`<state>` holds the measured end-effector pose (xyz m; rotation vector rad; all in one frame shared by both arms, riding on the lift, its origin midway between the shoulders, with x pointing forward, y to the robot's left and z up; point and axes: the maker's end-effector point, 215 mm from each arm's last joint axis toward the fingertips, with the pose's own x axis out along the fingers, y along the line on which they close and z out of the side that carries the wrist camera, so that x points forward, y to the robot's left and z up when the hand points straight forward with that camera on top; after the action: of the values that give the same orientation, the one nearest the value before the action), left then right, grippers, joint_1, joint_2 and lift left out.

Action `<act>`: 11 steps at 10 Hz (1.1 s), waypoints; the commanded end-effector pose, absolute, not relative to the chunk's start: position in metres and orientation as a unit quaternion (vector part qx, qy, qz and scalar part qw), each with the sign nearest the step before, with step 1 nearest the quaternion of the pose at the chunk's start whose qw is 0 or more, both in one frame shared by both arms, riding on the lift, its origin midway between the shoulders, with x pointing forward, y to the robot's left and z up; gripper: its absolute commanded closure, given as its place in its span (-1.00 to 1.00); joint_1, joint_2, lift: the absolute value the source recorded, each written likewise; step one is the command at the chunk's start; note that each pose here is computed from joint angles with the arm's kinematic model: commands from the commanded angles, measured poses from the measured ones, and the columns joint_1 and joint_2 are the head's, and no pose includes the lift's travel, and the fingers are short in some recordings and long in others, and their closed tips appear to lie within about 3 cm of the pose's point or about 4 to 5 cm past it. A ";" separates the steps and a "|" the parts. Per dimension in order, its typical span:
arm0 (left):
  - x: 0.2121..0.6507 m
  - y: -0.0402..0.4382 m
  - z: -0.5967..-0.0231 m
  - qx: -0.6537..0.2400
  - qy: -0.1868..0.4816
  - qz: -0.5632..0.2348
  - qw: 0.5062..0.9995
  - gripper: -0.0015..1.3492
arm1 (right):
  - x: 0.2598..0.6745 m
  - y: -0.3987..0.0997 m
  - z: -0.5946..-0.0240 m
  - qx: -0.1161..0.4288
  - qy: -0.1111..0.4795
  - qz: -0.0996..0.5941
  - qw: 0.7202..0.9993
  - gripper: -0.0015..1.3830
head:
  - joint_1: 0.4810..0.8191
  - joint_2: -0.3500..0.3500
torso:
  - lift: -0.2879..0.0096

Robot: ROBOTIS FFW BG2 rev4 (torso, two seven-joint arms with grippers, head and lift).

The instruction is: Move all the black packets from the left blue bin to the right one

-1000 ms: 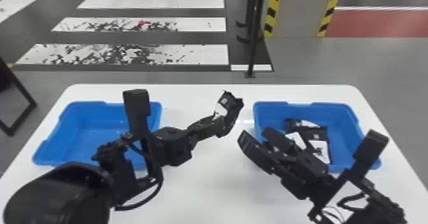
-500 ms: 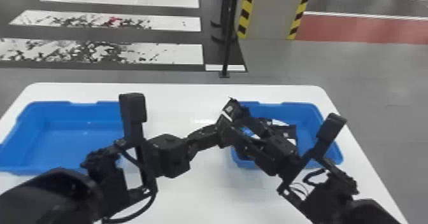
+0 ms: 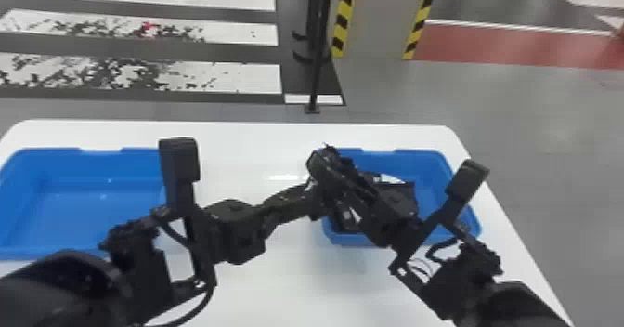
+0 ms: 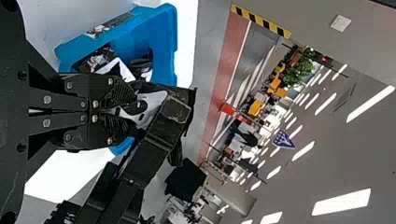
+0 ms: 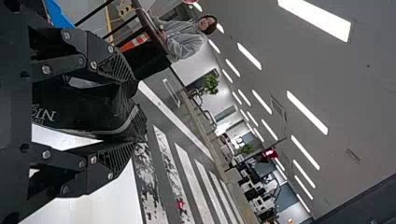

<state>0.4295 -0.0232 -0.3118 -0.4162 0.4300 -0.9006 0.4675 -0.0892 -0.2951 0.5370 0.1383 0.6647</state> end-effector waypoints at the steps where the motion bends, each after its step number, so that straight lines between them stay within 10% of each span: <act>1: 0.429 -0.024 -0.311 -0.199 0.204 -0.430 0.857 0.79 | 0.468 -0.089 -0.290 0.262 0.058 0.322 0.908 0.82 | 0.27 -0.40 | -0.01; 3: 0.426 -0.027 -0.307 -0.216 0.203 -0.434 0.851 0.45 | 0.472 -0.094 -0.289 0.265 0.055 0.317 0.909 0.82 | 0.27 -0.40 | -0.01; 5: 0.420 -0.018 -0.320 -0.235 0.220 -0.421 0.848 -0.83 | 0.484 -0.115 -0.291 0.263 0.052 0.300 0.916 0.82 | 0.27 -0.43 | -0.01; 11: 0.384 0.043 -0.293 -0.268 0.173 -0.367 0.873 -0.70 | 0.539 -0.252 -0.341 0.196 0.074 0.176 0.962 0.82 | 0.27 -0.65 | -0.01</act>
<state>0.3876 0.0347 -0.2957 -0.5590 0.3731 -0.7877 0.5356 -0.2399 -0.3337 0.4055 0.1403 0.3796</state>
